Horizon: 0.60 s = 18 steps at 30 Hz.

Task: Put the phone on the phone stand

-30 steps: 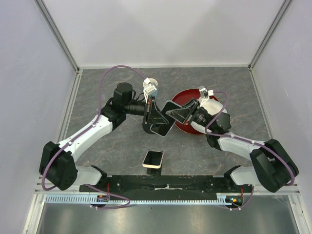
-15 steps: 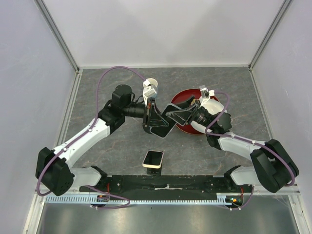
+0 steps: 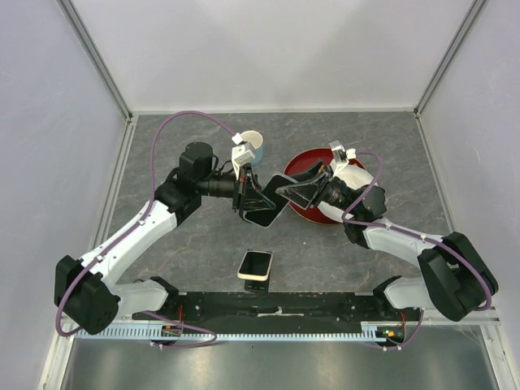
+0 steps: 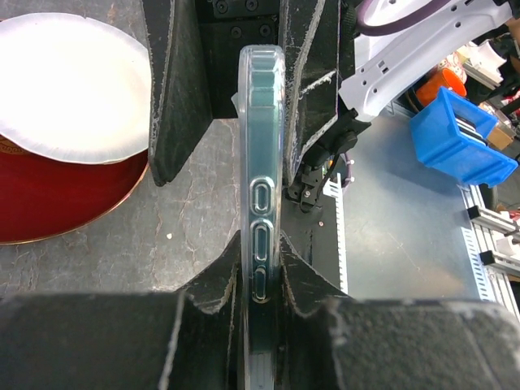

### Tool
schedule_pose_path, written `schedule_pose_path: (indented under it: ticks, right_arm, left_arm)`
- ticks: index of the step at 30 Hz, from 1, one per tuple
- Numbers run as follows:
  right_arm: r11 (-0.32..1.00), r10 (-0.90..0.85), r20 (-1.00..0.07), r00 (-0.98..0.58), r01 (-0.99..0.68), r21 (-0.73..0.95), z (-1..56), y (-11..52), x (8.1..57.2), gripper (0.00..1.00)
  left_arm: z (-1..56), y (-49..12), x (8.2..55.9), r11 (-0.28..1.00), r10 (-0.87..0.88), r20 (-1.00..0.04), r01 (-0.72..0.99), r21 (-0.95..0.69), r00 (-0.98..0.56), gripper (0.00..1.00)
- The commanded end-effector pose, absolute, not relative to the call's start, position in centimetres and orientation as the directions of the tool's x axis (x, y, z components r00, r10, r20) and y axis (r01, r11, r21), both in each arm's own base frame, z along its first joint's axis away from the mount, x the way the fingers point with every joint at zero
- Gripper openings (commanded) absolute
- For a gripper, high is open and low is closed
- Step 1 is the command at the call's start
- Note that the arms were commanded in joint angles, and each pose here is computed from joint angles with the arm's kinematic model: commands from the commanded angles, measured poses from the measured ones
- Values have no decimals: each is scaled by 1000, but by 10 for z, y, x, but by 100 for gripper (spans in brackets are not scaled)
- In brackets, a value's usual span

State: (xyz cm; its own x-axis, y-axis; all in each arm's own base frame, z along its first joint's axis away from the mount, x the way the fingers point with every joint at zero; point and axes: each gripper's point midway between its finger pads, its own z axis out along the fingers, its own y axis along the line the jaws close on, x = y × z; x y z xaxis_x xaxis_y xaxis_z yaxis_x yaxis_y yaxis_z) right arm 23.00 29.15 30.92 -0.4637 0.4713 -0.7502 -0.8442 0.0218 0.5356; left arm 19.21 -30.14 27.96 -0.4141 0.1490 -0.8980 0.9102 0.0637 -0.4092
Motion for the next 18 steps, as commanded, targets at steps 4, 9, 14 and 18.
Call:
schedule_pose_path:
  ticks: [4, 9, 14, 18]
  right_arm:
    - [-67, 601, -769, -218, -973, 223, 375, 275, 198, 48]
    - [-65, 602, -769, -216, -973, 222, 375, 274, 198, 57]
    - [-66, 603, -766, -224, -970, 232, 372, 276, 200, 76]
    - [-82, 585, -779, -227, -972, 221, 366, 284, 198, 79]
  left_arm:
    - [310, -299, 192, 30, 102, -950, 956, -293, -295, 2]
    - [317, -296, 198, 72, 71, -960, 962, -264, -269, 2]
    - [334, -280, 216, 224, -51, -978, 952, -208, -202, 2]
    - [352, -265, 219, 285, -147, -977, 939, -194, -158, 2]
